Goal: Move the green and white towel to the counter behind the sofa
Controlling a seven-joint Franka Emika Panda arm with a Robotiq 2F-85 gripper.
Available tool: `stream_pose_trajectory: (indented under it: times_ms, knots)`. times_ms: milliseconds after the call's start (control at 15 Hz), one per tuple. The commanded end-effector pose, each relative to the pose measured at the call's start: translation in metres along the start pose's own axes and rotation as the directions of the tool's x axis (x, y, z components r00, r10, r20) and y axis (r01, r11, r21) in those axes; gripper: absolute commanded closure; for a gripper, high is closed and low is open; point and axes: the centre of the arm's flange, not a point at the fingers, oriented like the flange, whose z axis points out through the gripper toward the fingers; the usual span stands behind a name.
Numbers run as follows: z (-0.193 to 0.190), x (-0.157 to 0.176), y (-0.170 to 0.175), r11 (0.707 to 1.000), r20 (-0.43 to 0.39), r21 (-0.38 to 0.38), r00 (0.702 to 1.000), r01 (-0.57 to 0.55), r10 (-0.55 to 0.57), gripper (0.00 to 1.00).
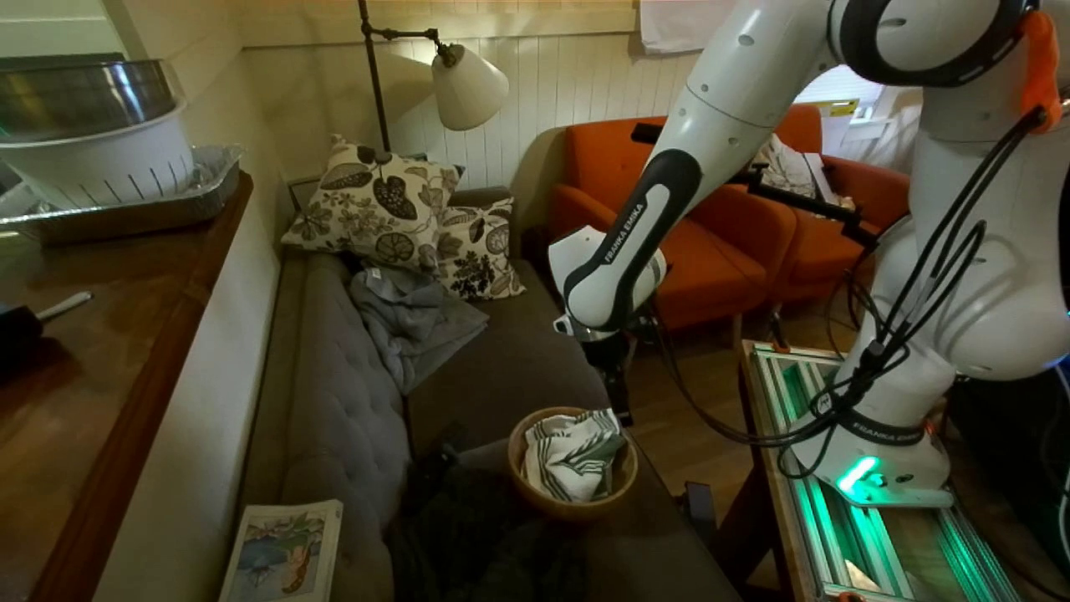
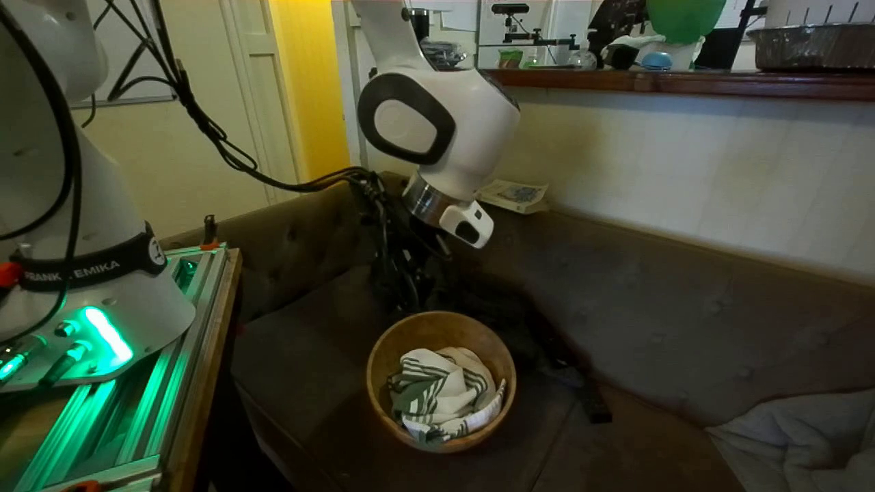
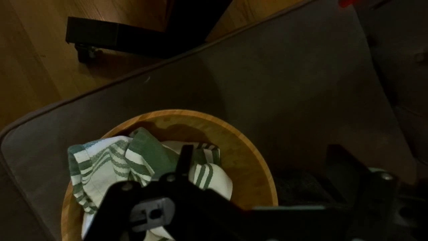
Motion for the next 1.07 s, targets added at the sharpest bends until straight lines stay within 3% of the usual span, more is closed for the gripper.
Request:
stream_pose_trajectory:
  times_ms: [0,200,467,733,1000]
  knots:
    - [0.008,0.002,-0.005,0.992,-0.141,-0.031,0.983,-0.123,0.118,0.00]
    - [0.033,0.034,0.000,0.967,-0.271,-0.078,0.939,-0.243,0.214,0.00]
    - [0.074,0.071,0.006,0.924,-0.357,-0.125,0.885,-0.362,0.299,0.00]
    - [0.123,0.100,0.025,0.879,-0.323,-0.142,0.860,-0.456,0.394,0.00]
    - [0.151,0.132,0.037,0.862,-0.322,-0.087,0.833,-0.499,0.450,0.00]
